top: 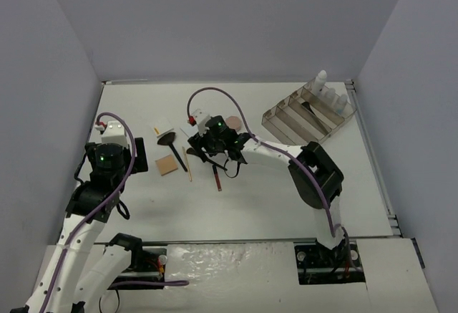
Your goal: Organize the makeup
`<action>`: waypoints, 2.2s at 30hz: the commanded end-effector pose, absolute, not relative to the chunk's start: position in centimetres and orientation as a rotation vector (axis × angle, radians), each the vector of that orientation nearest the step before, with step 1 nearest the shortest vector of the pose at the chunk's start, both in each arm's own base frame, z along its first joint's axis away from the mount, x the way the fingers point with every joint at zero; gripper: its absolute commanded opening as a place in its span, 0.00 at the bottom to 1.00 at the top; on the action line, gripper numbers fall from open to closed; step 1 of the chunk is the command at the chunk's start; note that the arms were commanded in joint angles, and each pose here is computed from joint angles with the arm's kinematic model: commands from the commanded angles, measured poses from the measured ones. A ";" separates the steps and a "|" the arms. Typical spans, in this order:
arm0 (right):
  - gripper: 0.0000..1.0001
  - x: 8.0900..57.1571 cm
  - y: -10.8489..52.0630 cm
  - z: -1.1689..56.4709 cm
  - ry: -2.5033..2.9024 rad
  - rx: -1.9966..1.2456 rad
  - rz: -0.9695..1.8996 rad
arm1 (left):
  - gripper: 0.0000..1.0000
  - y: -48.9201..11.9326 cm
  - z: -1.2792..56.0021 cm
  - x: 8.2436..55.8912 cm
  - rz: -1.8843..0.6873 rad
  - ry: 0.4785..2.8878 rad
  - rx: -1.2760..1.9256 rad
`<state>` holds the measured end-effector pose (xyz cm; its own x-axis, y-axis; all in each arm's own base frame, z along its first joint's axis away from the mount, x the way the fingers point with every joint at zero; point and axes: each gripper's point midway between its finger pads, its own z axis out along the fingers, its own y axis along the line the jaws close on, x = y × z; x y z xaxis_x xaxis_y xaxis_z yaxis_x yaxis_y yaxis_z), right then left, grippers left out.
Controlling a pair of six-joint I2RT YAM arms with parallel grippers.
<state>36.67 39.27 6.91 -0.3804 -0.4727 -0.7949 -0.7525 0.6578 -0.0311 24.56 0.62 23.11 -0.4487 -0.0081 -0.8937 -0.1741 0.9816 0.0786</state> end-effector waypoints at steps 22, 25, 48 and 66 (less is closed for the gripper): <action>0.11 37.0 40.7 2.7 2.045 -1.028 0.419 | 0.97 0.8 24.6 25.5 0.185 1.974 -0.162; 0.02 38.1 40.3 3.6 2.019 -1.031 0.402 | 0.97 0.8 24.6 25.5 0.186 1.975 -0.164; 0.00 52.8 8.4 23.8 1.799 -0.722 -0.149 | 0.97 0.0 24.2 25.7 0.143 1.996 -0.158; 0.05 58.4 -3.9 14.9 1.961 -0.750 -0.361 | 0.97 -0.1 24.4 25.7 0.130 1.988 -0.153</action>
